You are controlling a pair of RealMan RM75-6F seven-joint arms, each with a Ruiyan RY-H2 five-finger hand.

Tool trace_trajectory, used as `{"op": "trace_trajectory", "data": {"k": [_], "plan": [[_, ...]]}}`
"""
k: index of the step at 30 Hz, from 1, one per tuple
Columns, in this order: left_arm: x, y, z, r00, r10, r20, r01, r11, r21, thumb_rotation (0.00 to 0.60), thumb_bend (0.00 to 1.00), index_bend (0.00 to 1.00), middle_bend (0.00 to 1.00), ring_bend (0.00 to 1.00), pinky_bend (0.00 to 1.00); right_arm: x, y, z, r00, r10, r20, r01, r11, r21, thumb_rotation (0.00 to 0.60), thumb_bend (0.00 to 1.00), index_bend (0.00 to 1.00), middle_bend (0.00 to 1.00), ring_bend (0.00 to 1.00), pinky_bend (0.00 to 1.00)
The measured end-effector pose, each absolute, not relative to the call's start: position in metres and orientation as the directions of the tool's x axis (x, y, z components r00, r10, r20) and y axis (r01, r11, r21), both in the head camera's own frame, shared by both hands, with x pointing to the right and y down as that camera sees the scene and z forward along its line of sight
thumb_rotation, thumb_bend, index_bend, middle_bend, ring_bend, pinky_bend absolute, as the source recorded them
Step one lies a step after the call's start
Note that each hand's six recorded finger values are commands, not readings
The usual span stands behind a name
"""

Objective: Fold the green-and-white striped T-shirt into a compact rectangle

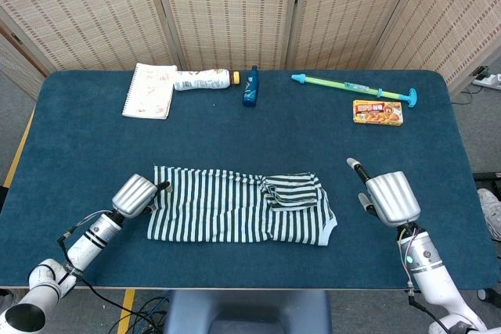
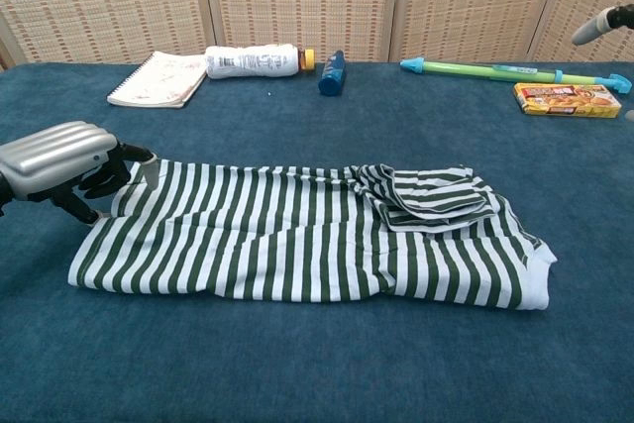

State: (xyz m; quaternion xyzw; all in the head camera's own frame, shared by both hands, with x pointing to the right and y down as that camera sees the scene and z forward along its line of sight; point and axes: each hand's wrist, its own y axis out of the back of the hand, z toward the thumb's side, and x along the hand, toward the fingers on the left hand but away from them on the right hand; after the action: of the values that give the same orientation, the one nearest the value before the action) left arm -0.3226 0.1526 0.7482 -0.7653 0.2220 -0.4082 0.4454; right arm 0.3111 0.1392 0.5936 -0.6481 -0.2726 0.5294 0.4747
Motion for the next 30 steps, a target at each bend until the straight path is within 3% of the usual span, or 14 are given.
{"op": "trace_trajectory", "data": {"k": [8,21,30], "plan": [[-0.320,0.151,0.747,0.567,-0.711,0.416,-0.003,-0.507,-0.862,0.600,0.40,0.53,0.91,0.84,0.99,0.311,0.139,0.595,0.292,0.855,-0.428,-0.146,-0.403,-0.904,0.600,0.34,0.16,0.98,1.00,1.00],[-0.313,0.154,0.745,0.574,-0.717,0.395,-0.048,-0.511,-0.858,0.600,0.44,0.61,0.92,0.85,1.00,0.310,0.138,0.594,0.298,0.856,-0.423,-0.131,-0.403,-0.906,0.600,0.34,0.16,0.98,1.00,1.00],[-0.312,0.157,0.745,0.577,-0.717,0.391,-0.056,-0.513,-0.857,0.600,0.53,0.64,0.93,0.86,1.00,0.311,0.138,0.594,0.300,0.855,-0.423,-0.127,-0.403,-0.906,0.600,0.34,0.16,0.98,1.00,1.00]]}}
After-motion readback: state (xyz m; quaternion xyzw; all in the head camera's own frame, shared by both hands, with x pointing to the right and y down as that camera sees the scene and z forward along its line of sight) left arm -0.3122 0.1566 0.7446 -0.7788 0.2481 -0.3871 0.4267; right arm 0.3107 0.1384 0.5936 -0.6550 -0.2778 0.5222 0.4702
